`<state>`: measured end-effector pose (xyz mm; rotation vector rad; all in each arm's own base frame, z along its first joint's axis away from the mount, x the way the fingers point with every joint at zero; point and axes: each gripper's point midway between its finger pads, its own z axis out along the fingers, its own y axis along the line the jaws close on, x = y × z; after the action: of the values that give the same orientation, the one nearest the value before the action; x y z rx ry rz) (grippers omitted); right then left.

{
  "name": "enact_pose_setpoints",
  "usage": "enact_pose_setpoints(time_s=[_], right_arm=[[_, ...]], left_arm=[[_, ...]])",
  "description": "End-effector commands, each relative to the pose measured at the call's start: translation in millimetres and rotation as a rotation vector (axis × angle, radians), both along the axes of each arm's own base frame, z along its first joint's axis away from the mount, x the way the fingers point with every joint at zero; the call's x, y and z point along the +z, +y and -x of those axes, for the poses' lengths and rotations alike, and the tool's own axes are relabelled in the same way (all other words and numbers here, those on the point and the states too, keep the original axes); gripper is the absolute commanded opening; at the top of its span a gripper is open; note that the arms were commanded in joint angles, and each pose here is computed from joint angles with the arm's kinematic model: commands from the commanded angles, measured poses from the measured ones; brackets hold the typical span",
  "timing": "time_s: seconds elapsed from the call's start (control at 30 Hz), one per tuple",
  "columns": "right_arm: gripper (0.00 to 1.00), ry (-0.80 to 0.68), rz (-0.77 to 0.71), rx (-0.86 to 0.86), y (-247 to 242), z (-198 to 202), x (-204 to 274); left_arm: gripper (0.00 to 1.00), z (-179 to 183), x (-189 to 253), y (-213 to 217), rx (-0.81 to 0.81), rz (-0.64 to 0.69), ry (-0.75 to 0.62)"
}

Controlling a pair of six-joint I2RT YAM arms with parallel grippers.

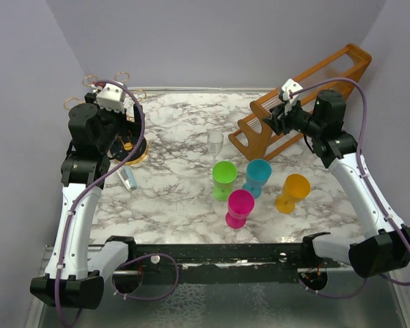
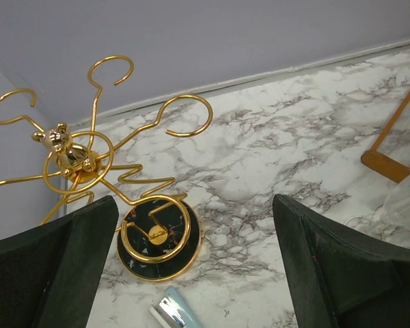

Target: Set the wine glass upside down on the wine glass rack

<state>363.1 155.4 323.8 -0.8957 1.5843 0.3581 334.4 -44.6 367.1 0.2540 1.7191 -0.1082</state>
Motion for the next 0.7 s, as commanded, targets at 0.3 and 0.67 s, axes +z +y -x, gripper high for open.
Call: enact_pose_setpoints(time_s=[0.3,0.67], right_arm=[[0.23,0.026,-0.064,-0.033,8,-14,-10],[0.01,-0.060,-0.191,-0.204,2,-49,6]], left_arm=[[0.99,-2,7,-4,-0.032,0.003,-0.031],[0.99,-5,-8,-1,-0.026,-0.011,0.001]])
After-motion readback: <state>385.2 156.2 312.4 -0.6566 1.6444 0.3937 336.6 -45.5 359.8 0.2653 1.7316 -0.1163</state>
